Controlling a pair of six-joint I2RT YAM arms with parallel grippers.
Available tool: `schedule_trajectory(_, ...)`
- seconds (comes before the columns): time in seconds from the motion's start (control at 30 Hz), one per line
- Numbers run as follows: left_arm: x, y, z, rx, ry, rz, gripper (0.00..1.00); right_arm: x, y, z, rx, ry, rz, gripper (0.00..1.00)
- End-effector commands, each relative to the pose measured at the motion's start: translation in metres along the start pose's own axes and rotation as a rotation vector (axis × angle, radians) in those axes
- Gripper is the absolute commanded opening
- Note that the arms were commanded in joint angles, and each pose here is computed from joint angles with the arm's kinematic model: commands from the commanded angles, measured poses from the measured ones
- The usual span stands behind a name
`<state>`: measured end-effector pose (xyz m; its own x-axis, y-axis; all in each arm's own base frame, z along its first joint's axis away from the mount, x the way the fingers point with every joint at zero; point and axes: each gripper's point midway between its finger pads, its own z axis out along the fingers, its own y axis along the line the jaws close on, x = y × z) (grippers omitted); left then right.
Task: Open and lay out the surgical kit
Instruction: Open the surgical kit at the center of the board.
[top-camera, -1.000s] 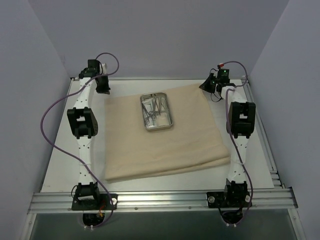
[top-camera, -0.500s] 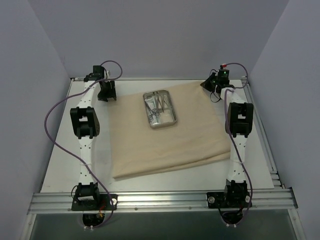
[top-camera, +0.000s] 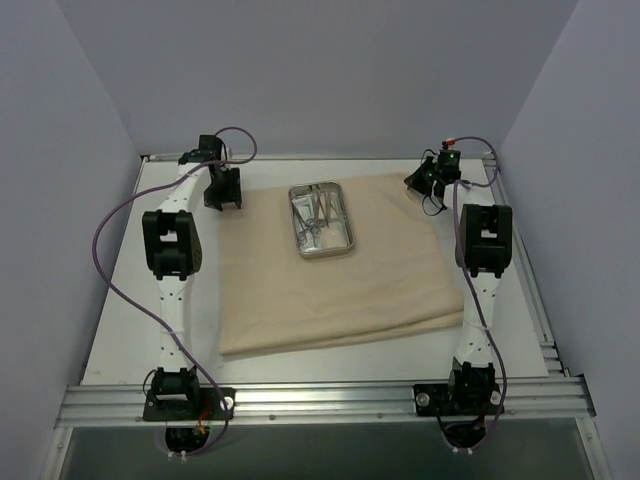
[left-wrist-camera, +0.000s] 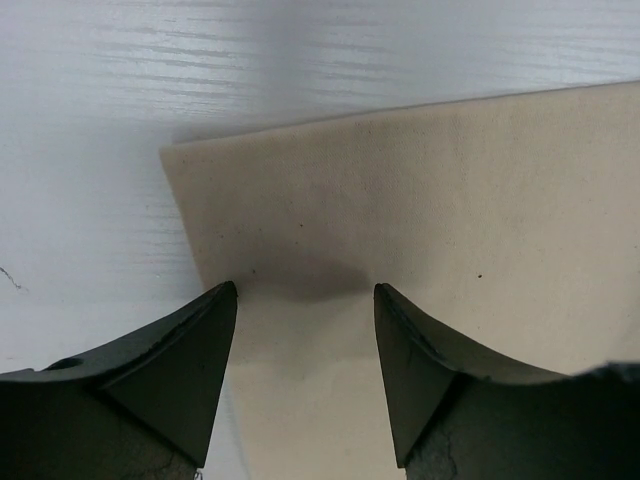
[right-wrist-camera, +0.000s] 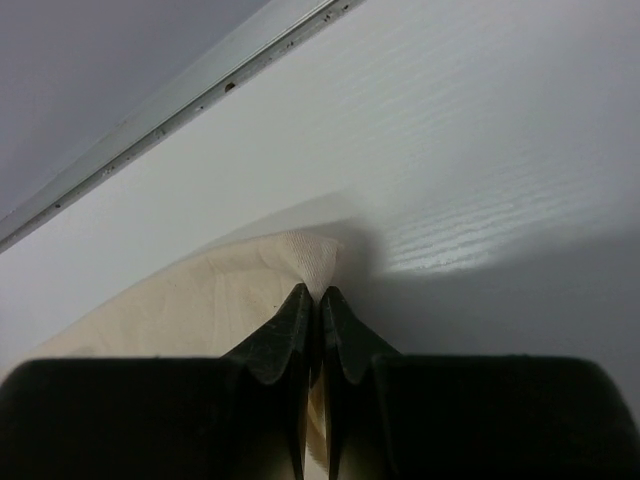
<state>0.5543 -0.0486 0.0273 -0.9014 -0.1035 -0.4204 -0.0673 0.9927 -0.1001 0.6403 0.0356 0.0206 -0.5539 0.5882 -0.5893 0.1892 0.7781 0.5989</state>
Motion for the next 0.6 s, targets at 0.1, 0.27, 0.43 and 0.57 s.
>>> schedule_trajectory(0.1,0.001,0.012,-0.016,-0.031,0.002,0.008,0.69,-0.031,0.022,-0.039,-0.016,-0.07,-0.058,0.0)
schedule_trajectory(0.27,-0.022,0.019,-0.046,-0.065,-0.085,0.044,0.74,-0.024,0.023,-0.053,-0.016,-0.07,-0.054,0.0)
schedule_trajectory(0.43,-0.011,0.027,-0.043,-0.052,-0.048,0.039,0.8,-0.009,0.01,-0.061,0.03,-0.045,-0.049,0.0)
schedule_trajectory(0.57,0.011,0.026,-0.023,-0.027,0.036,0.039,0.8,-0.004,0.007,-0.067,0.038,-0.042,-0.045,0.0)
